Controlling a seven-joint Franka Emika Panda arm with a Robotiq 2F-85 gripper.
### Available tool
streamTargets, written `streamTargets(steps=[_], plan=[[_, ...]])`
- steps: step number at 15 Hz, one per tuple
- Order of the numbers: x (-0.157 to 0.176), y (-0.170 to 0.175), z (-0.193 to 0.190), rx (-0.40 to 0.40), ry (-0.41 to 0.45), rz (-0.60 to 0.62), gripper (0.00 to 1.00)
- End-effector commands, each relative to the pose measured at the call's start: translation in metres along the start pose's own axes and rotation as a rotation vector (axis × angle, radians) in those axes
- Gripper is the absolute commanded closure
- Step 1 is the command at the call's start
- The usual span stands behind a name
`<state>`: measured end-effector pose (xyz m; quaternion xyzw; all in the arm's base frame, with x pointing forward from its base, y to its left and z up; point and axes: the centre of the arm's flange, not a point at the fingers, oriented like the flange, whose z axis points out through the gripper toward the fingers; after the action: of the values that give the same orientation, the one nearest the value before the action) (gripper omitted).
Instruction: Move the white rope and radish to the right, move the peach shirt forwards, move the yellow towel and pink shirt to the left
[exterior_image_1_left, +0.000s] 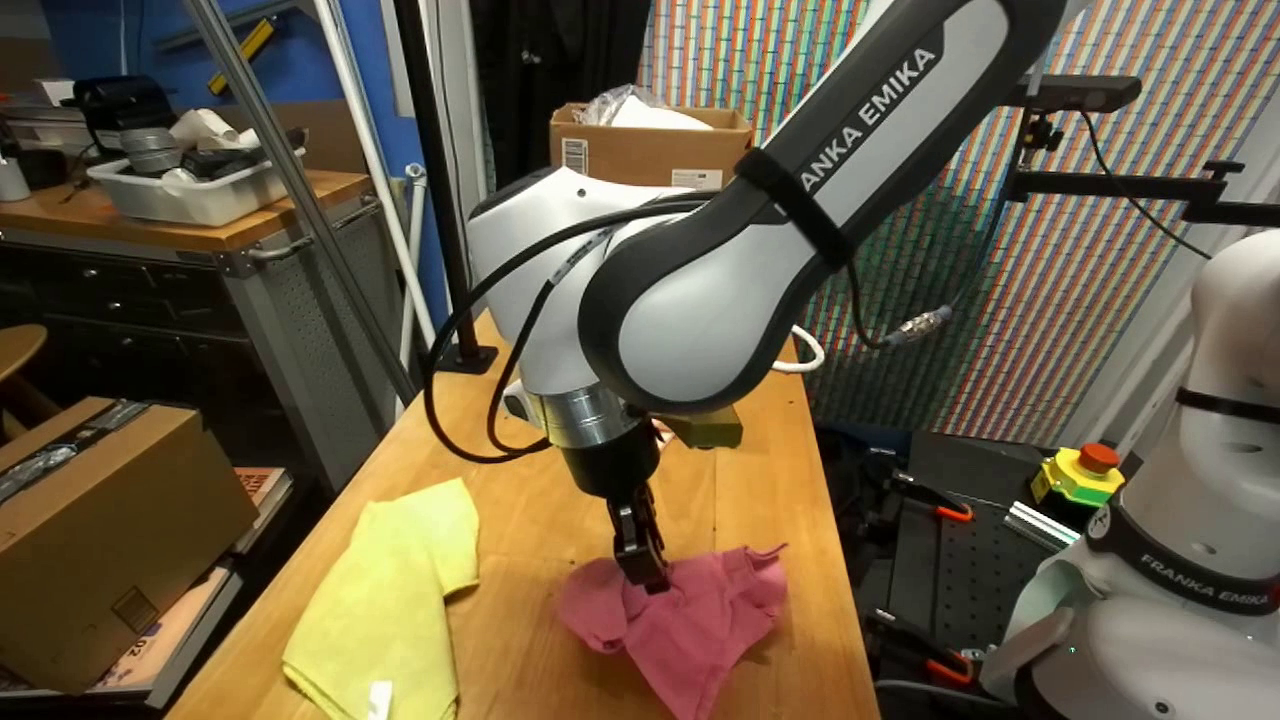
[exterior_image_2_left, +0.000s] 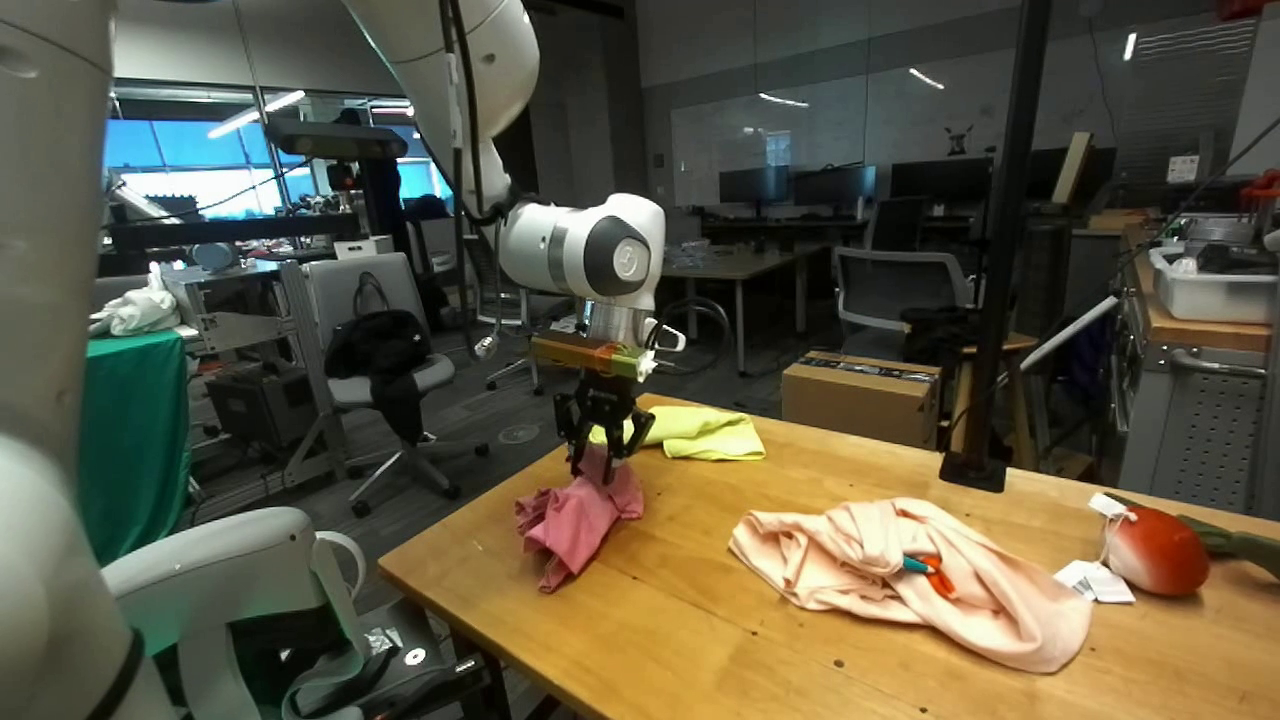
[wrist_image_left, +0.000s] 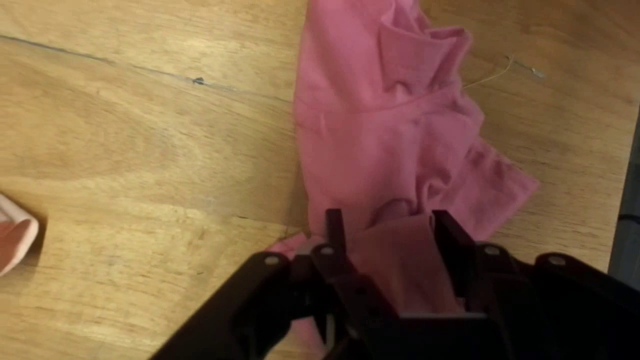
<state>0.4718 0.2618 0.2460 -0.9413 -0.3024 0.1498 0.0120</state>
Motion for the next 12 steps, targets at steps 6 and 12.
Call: streamTargets(steps=[6, 12], plan=[[-0.026, 0.007, -0.052, -0.005, -0.143, -0.041, 0.00], [-0.076, 0.021, -0.128, -0.035, -0.108, -0.045, 0.01]])
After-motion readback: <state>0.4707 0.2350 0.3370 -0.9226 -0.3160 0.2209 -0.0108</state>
